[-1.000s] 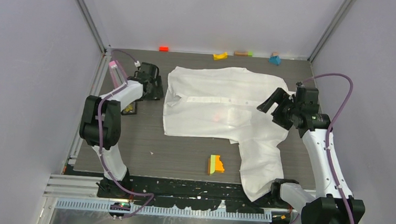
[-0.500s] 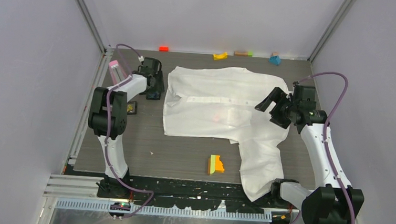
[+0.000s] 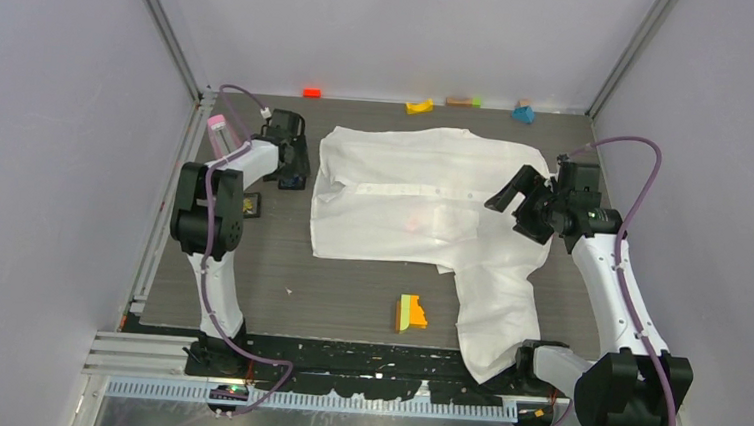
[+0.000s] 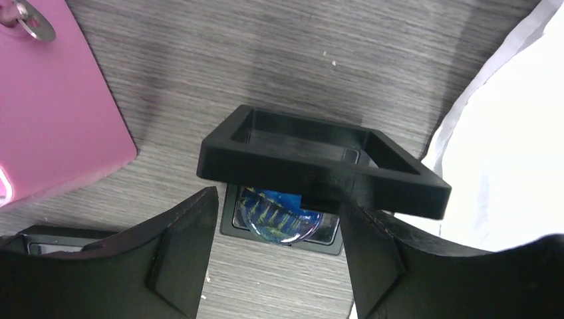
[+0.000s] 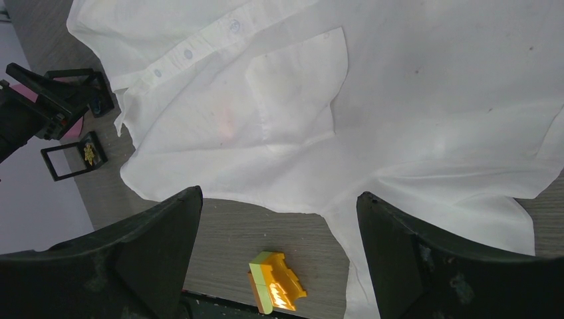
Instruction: Pin the brooch onto the clothing
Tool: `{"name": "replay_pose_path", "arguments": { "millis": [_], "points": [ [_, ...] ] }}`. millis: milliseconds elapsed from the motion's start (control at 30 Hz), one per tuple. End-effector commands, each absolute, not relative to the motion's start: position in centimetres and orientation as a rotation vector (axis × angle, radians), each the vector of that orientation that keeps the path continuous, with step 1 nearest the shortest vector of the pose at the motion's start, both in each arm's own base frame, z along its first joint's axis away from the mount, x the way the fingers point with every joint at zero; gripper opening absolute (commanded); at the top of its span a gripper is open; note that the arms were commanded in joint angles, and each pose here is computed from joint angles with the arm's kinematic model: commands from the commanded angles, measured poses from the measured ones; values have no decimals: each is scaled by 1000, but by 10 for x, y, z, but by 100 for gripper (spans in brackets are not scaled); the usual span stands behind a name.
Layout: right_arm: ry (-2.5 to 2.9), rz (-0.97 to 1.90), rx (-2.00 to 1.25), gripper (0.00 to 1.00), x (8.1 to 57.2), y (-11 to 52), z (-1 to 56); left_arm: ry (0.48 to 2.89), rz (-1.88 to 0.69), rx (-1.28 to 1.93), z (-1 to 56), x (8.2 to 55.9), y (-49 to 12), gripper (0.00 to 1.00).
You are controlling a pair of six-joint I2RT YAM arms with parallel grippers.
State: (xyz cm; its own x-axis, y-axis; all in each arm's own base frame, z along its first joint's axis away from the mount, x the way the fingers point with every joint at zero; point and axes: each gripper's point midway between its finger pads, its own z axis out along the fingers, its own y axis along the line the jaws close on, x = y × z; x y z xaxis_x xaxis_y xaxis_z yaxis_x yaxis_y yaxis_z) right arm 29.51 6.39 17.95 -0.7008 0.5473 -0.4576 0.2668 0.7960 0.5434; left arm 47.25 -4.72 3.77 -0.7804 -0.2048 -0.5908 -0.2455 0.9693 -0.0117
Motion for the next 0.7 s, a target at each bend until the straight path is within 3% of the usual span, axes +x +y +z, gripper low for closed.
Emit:
{"name": "replay_pose_path", "arguments": {
  "millis": [0, 367, 567, 667],
  "points": [
    [2341, 613, 578, 92, 301, 68, 182, 2453, 89, -326, 47, 489, -41, 69],
    [2347, 615, 585, 92, 302, 68, 177, 2501, 90, -337, 40, 481, -40, 61],
    [2354, 612, 586, 92, 302, 68, 174, 2517, 73, -338, 38, 477, -42, 55],
    [2355, 612, 589, 92, 302, 68, 174, 2519, 59, -338, 40, 473, -43, 47]
  ]
}}
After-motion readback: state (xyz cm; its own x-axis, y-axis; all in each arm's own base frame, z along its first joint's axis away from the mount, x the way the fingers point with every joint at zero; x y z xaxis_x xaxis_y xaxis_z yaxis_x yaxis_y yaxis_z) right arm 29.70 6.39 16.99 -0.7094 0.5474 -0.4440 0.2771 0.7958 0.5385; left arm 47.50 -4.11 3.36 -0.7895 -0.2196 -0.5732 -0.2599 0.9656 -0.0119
